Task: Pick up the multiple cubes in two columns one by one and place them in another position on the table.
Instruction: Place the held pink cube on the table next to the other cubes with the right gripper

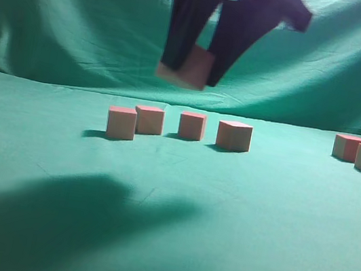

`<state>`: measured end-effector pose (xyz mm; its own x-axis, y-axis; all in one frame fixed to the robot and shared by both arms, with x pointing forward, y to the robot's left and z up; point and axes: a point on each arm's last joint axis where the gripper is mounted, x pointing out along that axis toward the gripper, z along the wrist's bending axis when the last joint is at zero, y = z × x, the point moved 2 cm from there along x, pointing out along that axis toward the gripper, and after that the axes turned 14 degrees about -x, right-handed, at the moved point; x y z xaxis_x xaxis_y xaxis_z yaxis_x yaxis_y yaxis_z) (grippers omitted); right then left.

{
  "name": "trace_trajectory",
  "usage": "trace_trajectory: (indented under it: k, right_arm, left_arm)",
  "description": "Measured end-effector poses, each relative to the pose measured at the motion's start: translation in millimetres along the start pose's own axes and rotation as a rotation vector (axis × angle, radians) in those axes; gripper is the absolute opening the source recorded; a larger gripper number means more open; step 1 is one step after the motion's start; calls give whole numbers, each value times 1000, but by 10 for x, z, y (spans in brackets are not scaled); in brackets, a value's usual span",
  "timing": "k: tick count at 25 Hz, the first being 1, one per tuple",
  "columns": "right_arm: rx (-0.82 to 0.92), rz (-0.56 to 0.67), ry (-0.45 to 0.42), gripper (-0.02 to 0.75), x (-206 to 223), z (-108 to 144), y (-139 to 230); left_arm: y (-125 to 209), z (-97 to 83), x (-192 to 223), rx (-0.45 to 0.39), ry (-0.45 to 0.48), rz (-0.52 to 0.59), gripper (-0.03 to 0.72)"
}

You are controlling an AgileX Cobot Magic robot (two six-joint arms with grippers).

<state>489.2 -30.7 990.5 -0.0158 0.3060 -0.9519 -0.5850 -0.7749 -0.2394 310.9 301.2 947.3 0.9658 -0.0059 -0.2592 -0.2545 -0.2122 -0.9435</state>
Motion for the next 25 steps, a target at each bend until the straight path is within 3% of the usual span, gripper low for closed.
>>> trace_trajectory:
  k: [5, 11, 25]
  right_arm:
    - [-67, 66, 44, 270, 213, -10, -373]
    - [-26, 143, 210, 270, 461, -90, -613]
    - [-23, 112, 227, 270, 713, -83, -714]
  left_arm:
    - [0, 0, 0, 0, 0, 0, 0]
    - [0, 0, 0, 0, 0, 0, 0]
    - [0, 0, 0, 0, 0, 0, 0]
